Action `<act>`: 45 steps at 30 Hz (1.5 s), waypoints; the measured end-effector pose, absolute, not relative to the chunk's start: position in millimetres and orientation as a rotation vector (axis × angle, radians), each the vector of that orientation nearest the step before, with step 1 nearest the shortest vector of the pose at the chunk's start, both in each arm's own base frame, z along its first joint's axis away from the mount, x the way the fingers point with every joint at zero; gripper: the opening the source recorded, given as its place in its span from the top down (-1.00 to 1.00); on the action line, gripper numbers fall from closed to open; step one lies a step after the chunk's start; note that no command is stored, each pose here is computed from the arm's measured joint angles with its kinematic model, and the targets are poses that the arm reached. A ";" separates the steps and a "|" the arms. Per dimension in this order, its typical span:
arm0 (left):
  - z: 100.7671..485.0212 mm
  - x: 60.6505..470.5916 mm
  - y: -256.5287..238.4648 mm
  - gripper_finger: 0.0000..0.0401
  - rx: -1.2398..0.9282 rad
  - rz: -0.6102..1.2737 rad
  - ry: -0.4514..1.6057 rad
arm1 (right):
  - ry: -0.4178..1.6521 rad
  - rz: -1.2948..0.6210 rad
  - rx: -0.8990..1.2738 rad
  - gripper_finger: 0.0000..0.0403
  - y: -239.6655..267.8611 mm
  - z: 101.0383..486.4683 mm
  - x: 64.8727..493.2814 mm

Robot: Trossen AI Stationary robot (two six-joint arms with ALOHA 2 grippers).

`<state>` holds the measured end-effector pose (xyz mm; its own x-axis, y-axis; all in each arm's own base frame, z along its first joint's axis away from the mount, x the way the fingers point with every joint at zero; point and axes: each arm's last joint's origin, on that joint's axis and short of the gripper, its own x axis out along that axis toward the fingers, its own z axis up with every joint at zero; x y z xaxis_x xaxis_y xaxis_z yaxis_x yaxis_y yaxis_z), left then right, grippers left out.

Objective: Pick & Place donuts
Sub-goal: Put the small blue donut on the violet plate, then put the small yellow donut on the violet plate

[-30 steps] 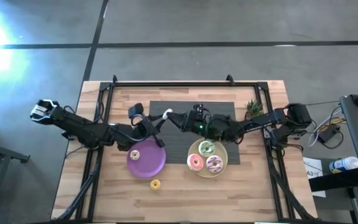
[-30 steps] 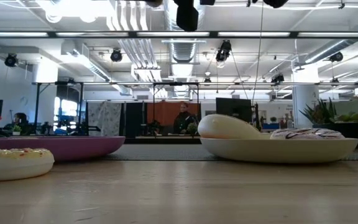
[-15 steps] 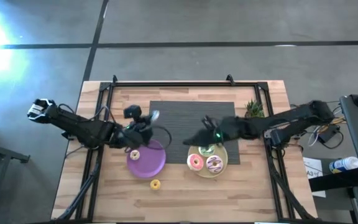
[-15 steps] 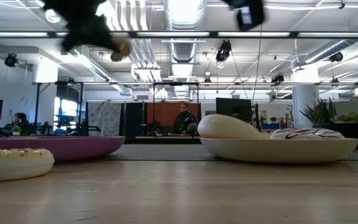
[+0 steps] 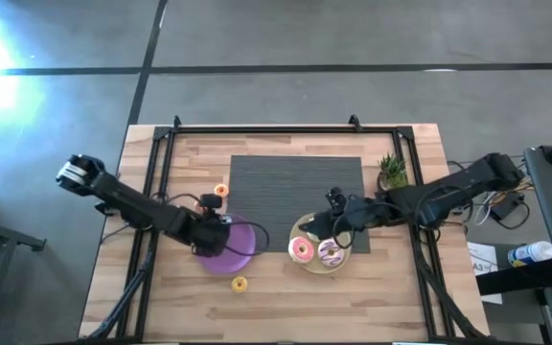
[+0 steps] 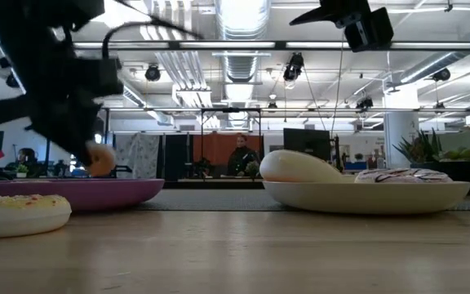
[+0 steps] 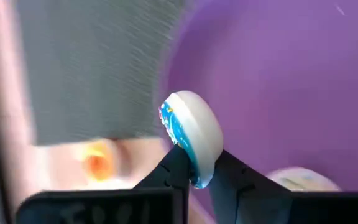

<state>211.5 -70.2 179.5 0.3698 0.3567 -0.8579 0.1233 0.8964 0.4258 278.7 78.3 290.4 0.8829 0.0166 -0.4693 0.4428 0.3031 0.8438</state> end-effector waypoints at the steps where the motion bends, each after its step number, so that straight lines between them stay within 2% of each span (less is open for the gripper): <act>1: 174.0 212.5 -71.1 0.87 0.439 0.150 1.225 | 0.433 -0.295 1.239 0.06 78.6 289.3 279.8; 7: 154.5 223.2 -76.6 0.70 0.340 0.164 1.311 | 0.464 -0.279 1.205 0.06 80.8 285.9 281.0; 12: 155.0 227.0 -80.2 0.48 0.264 0.132 1.353 | 0.476 -0.266 1.189 0.06 81.0 285.3 281.4; 17: 175.1 228.1 -83.0 0.29 0.203 0.102 1.327 | 0.492 -0.248 1.181 0.06 81.5 285.3 281.3; 23: 208.3 219.9 -80.3 0.26 0.136 0.112 1.269 | 0.516 -0.217 1.173 0.06 82.7 285.3 281.0; 25: 220.3 216.8 -84.5 0.26 0.084 0.044 1.220 | 0.544 -0.188 1.169 0.06 84.1 284.4 281.2; 27: 231.3 215.8 -95.7 0.26 0.054 -0.119 1.110 | 0.573 -0.174 1.164 0.06 85.4 280.8 282.7; 29: 236.6 216.1 -110.1 0.26 0.117 -0.281 0.973 | 0.596 -0.185 1.158 0.06 86.1 274.4 284.7; 32: 227.6 214.1 -130.9 0.26 0.361 -0.452 0.852 | 0.616 -0.206 1.153 0.06 86.4 266.5 288.7; 36: 205.3 216.5 -153.5 0.26 0.667 -0.615 0.806 | 0.668 -0.211 1.169 0.06 88.9 256.3 293.1; 39: 187.1 221.7 -165.3 0.26 0.743 -0.666 0.809 | 0.702 -0.205 1.179 0.06 90.8 251.1 295.2; 45: 172.3 233.8 -178.4 0.26 0.725 -0.668 0.713 | 0.721 -0.216 1.187 0.06 91.2 246.6 296.0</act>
<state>233.8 -178.4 172.3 0.5789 -0.2872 -0.7632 0.7430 0.5714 0.3485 296.0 91.2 246.6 0.7602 0.2104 -0.6147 0.5139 0.3843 0.7670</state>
